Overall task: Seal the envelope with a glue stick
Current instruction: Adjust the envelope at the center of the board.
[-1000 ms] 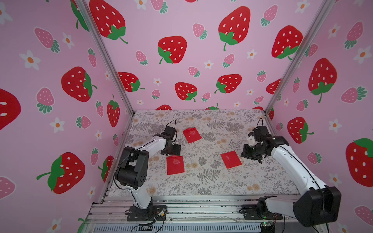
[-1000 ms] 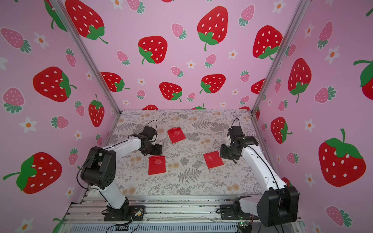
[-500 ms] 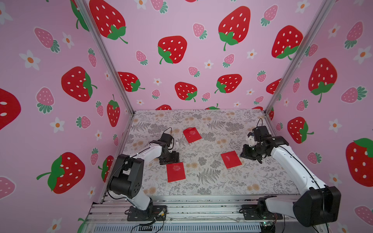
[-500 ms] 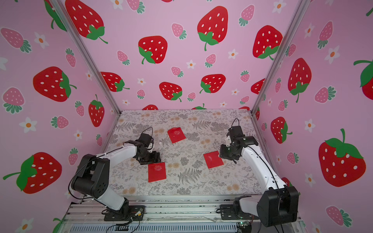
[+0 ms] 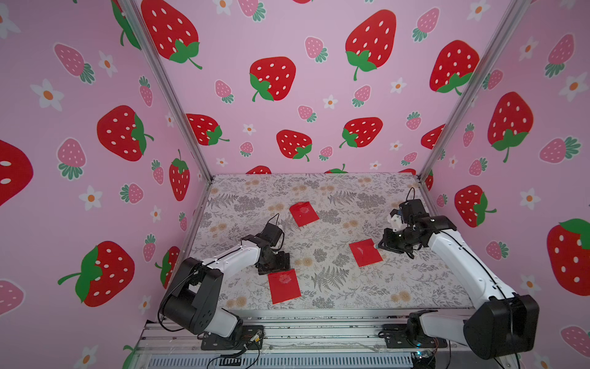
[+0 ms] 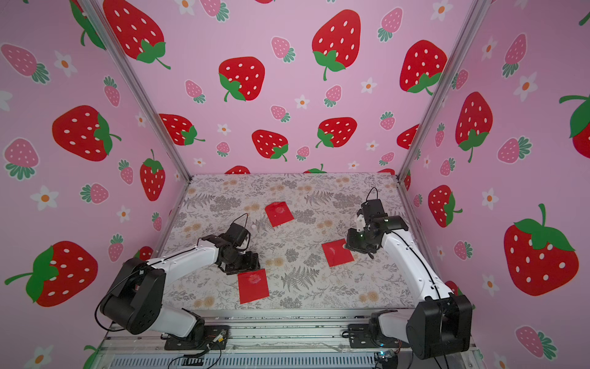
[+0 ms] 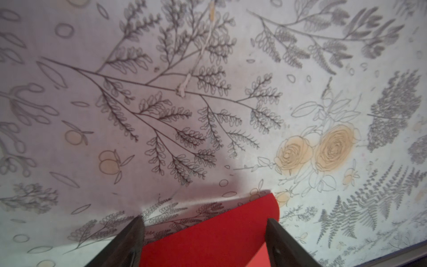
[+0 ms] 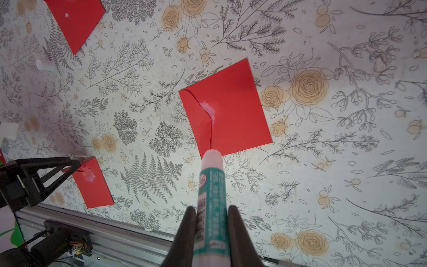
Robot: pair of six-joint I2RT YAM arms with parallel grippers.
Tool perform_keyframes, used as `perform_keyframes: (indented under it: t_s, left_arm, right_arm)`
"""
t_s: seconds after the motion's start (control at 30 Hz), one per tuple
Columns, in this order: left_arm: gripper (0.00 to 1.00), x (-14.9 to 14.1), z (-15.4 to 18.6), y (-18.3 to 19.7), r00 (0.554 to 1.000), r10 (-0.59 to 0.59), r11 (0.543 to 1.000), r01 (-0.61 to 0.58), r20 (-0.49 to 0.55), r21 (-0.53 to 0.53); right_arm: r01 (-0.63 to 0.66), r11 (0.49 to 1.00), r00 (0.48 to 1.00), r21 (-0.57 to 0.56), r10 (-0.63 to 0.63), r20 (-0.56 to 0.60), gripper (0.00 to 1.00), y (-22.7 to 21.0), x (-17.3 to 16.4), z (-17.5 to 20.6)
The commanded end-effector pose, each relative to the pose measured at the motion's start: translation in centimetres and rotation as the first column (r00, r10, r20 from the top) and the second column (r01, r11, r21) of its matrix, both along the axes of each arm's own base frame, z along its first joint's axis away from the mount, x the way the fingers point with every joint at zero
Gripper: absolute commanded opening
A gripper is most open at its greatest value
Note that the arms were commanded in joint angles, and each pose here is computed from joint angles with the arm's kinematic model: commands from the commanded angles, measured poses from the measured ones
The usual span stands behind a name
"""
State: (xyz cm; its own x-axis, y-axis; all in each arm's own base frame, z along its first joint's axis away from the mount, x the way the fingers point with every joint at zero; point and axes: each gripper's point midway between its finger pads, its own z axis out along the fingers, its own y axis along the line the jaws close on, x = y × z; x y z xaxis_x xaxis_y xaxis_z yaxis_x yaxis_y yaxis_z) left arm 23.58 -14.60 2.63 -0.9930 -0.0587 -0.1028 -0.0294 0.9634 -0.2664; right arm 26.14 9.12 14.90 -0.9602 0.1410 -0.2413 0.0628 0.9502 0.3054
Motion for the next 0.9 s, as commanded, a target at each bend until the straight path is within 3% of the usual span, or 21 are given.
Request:
perform_keyframes:
  t_s: [0.0, 0.07, 0.3, 0.43, 0.63, 0.87]
  left_arm:
    - [0.82, 0.5, 2.1, -0.3, 0.997, -0.068, 0.997, 0.066, 0.039, 0.043]
    - [0.82, 0.7, 3.2, -0.5, 0.985, -0.160, 0.984, 0.154, 0.061, 0.091]
    - [0.79, -1.3, 2.4, -1.5, 0.909, -0.415, 0.896, 0.417, -0.048, 0.156]
    - [0.75, -0.7, 1.9, -1.3, 0.884, -0.459, 0.848, 0.466, -0.089, 0.253]
    - [0.61, -0.7, 1.2, -1.5, 0.828, -0.540, 0.754, 0.555, -0.150, 0.350]
    - [0.40, 0.8, 0.7, -2.7, 0.830, -0.547, 0.760, 0.546, -0.108, 0.354]
  right_arm:
    - [-0.011, 1.000, 1.000, 0.015, 0.011, 0.003, 0.00, 0.1, -0.2, 0.2]
    - [-0.012, 1.000, 1.000, 0.019, 0.011, 0.007, 0.00, 0.2, -0.3, 0.3]
    - [-0.015, 1.000, 1.000, 0.025, 0.015, -0.002, 0.00, 0.3, -0.3, 0.1]
    - [-0.017, 1.000, 1.000, 0.026, 0.017, -0.006, 0.00, 0.4, -0.4, 0.1]
    - [-0.020, 0.999, 1.000, 0.026, 0.020, 0.000, 0.00, 0.4, -0.5, 0.1]
    - [-0.024, 0.999, 1.000, 0.024, 0.024, -0.005, 0.00, 0.5, -0.5, 0.1]
